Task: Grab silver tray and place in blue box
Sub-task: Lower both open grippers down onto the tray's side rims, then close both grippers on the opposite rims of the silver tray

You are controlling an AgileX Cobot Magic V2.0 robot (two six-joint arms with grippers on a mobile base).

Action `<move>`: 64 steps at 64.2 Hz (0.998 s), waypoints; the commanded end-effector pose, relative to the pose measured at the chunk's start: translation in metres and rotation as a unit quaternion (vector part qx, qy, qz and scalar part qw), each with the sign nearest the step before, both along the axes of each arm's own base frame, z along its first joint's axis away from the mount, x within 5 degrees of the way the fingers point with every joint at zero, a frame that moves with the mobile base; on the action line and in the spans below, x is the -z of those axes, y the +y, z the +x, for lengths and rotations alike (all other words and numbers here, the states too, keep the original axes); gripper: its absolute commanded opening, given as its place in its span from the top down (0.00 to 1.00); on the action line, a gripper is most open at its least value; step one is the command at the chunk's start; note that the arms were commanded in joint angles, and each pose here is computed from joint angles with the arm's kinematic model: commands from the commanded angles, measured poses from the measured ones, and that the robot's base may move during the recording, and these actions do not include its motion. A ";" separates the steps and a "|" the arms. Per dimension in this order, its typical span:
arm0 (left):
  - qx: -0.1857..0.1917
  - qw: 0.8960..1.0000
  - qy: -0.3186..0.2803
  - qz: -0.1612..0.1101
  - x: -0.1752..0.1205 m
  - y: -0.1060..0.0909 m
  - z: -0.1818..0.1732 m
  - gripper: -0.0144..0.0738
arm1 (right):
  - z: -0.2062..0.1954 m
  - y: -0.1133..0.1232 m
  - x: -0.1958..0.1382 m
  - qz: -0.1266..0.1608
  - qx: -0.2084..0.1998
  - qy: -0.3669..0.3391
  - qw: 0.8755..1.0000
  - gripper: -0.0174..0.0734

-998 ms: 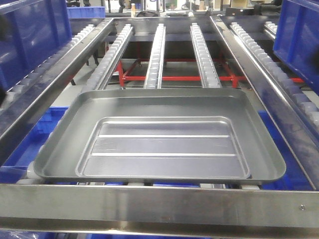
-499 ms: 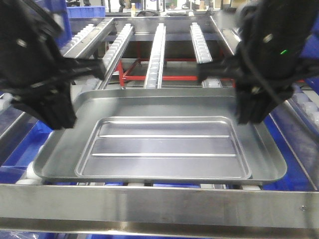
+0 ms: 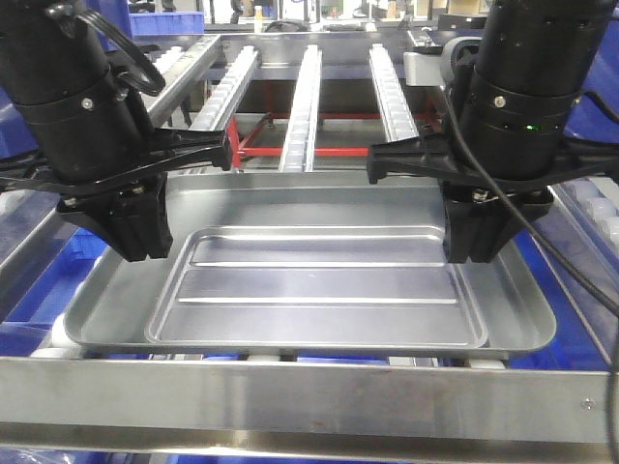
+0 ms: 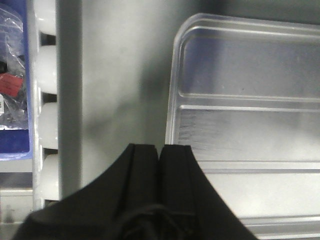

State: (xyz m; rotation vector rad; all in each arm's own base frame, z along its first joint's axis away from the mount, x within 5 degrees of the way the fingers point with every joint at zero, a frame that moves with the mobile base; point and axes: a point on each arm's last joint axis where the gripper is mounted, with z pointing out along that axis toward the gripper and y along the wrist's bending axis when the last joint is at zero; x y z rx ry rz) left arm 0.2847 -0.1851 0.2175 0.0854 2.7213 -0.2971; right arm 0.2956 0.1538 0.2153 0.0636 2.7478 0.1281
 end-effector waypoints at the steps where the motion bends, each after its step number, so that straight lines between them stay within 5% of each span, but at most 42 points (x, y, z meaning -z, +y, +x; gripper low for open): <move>1: 0.006 0.999 -0.040 -0.030 -0.022 -0.006 0.001 0.93 | 0.001 0.000 -0.021 0.009 -0.019 -0.043 0.999 0.77; 6: 0.011 0.998 -0.045 -0.030 -0.022 -0.008 0.001 0.89 | 0.002 0.001 -0.021 0.006 -0.036 -0.051 0.998 0.74; 16: 0.035 0.998 -0.045 -0.020 -0.016 -0.019 -0.004 0.62 | 0.003 0.001 -0.022 0.007 -0.039 -0.055 0.998 0.43; 20: 0.038 0.998 -0.045 -0.018 -0.012 -0.022 -0.003 0.56 | 0.003 0.001 -0.021 0.007 -0.038 -0.054 0.998 0.38; 48: 0.032 0.999 -0.037 -0.015 -0.001 -0.024 0.002 0.59 | 0.009 0.002 -0.009 0.017 -0.027 -0.039 0.999 0.41; 64: 0.008 0.999 -0.037 -0.014 -0.001 -0.009 0.012 0.59 | 0.012 0.005 0.001 0.014 -0.027 -0.032 0.999 0.41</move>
